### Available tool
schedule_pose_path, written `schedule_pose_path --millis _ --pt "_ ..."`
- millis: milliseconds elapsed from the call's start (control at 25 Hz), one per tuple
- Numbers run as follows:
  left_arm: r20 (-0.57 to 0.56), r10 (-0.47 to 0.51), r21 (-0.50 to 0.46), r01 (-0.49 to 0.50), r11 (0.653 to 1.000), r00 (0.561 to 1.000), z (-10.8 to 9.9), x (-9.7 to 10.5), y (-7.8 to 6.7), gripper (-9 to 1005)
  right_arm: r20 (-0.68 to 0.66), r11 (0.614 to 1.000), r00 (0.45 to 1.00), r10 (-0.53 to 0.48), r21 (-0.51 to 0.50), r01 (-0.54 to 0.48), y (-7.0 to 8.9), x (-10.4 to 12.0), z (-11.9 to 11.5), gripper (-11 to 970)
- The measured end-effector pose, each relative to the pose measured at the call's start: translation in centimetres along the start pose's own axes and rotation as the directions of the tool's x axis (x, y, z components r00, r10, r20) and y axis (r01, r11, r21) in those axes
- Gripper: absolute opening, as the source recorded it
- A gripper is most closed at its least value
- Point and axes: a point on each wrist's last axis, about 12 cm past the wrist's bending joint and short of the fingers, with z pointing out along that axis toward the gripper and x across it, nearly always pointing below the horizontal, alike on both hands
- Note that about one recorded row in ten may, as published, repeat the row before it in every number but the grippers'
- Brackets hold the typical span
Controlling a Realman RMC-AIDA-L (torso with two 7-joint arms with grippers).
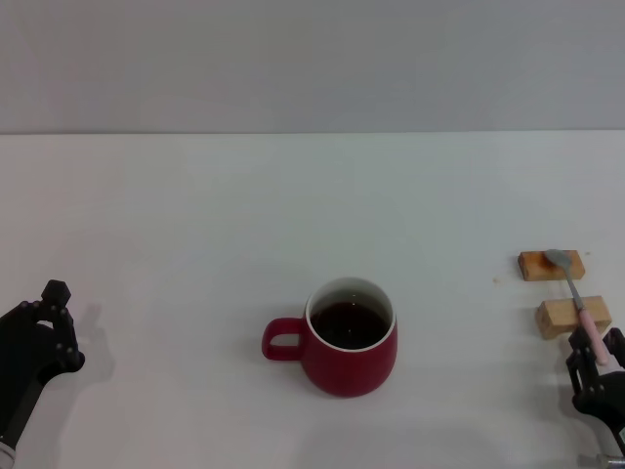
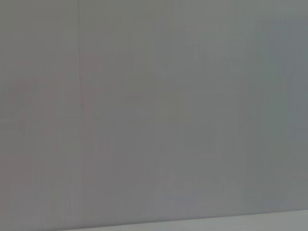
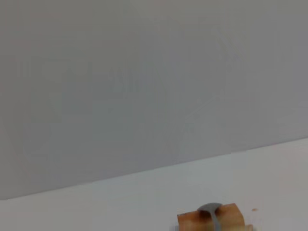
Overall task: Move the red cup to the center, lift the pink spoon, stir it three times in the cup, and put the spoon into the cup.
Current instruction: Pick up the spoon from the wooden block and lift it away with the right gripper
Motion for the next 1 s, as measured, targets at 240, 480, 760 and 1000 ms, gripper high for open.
schedule_pose_path --millis 240,480,760,1000 --pt "-0.002 0.001 0.001 -0.001 1.000 1.000 -0.02 0.02 0.00 8 -0.005 1.000 1.000 -0.001 0.001 0.001 -0.04 0.06 0.00 371" --pt "-0.004 0.001 0.001 -0.001 1.000 1.000 -0.15 0.07 0.00 8 -0.004 1.000 1.000 0.003 0.003 -0.003 0.02 0.08 -0.10 362" --pt "-0.009 0.000 -0.002 0.000 1.000 1.000 -0.40 0.17 0.02 9 -0.005 1.000 1.000 0.005 0.005 -0.005 0.02 0.11 -0.19 314" --pt "-0.010 0.000 -0.004 0.000 1.000 1.000 -0.55 0.19 0.04 9 -0.008 1.000 1.000 0.009 0.009 -0.009 0.03 0.20 -0.38 243"
